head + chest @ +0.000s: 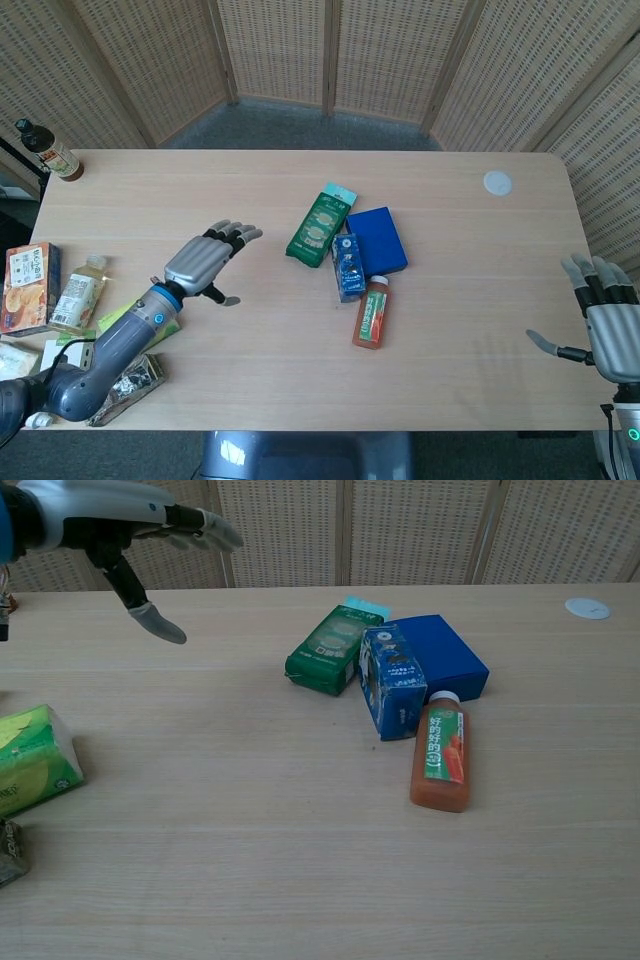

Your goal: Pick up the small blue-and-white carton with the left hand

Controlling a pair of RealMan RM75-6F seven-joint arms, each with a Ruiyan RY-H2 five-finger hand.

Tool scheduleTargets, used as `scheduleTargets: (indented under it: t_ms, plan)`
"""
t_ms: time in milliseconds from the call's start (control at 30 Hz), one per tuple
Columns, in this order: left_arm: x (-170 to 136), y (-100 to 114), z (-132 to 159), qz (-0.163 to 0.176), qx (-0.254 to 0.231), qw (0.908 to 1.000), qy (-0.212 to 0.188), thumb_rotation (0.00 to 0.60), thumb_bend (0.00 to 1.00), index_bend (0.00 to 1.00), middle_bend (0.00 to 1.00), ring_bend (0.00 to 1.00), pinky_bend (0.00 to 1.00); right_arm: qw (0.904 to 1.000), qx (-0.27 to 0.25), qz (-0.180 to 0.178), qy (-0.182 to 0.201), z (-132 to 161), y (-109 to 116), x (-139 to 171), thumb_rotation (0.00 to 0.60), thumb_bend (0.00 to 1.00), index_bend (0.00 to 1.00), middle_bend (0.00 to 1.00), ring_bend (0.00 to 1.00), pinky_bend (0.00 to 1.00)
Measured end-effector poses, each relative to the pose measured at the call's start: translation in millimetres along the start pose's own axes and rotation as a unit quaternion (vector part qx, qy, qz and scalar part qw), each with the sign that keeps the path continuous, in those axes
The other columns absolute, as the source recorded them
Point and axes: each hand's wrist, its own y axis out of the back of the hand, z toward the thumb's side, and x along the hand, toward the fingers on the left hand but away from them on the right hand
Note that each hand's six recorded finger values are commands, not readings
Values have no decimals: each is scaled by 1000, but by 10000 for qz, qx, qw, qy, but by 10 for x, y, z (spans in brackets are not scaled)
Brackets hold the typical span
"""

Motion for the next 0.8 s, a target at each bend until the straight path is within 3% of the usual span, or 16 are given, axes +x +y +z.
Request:
scheduleTargets:
  t_ms: [133, 400, 633, 800]
  plan:
    - [155, -25, 118, 34, 182, 9996, -228, 600, 145, 144, 0, 0, 0, 10000, 16, -4, 12, 3, 11, 3, 203, 175, 0, 0, 0, 0]
    - [490, -136, 479, 150, 1178, 9892, -859, 600, 147, 178, 0, 0, 0, 9999, 96, -51, -75, -56, 88, 45, 198, 177, 0, 0, 0, 0]
    - [676, -247, 674, 176, 1916, 9739, -1200, 600, 145, 20, 0, 0, 0, 9998, 140, -74, -126, -82, 129, 69, 200, 177, 0, 0, 0, 0]
    - [802, -364, 811, 81, 2318, 9620, -1440, 600, 147, 0, 0, 0, 0, 9997, 162, -93, -139, -88, 149, 75, 200, 177, 0, 0, 0, 0]
